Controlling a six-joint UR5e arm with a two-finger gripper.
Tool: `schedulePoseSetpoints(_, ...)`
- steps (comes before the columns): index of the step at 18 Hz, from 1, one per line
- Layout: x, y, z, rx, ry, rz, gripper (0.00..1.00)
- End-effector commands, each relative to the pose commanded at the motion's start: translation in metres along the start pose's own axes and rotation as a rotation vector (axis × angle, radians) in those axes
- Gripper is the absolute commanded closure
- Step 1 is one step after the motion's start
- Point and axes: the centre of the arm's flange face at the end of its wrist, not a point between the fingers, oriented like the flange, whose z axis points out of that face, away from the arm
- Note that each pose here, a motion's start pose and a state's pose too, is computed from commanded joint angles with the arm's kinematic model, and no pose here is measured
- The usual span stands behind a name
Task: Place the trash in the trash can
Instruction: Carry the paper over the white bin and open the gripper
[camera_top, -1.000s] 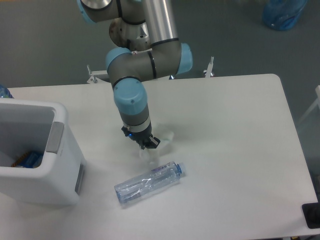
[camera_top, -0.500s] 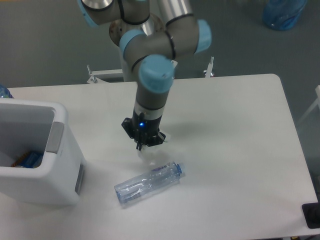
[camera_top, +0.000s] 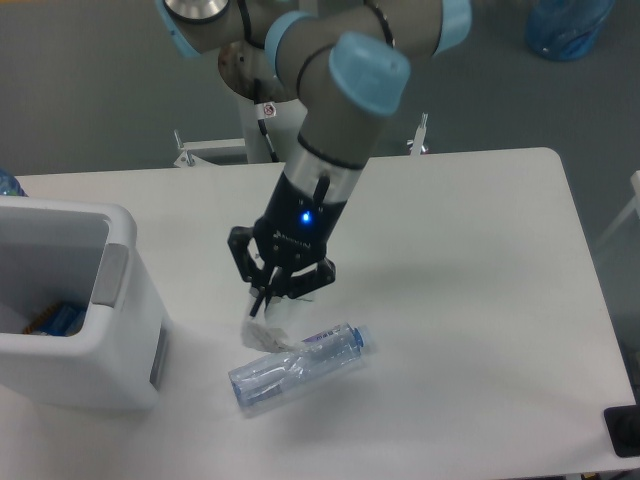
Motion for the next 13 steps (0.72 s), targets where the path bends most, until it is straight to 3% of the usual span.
schedulePoseSetpoints(4, 0.062, -0.009, 0.006, 0.002, 0.045, 0.035, 1.00)
schedulePoseSetpoints(10, 0.154, 0.022, 0.039, -0.073, 0.134, 0.103, 0.98)
schedulePoseSetpoints(11, 0.164, 0.030, 0.048, -0.094, 0.149, 0.099, 0.85)
schedulePoseSetpoints(12, 0.168, 0.038, 0.055, -0.106, 0.157, 0.110, 0.57)
schedulePoseSetpoints(13, 0.169, 0.038, 0.059, -0.106, 0.158, 0.113, 0.46)
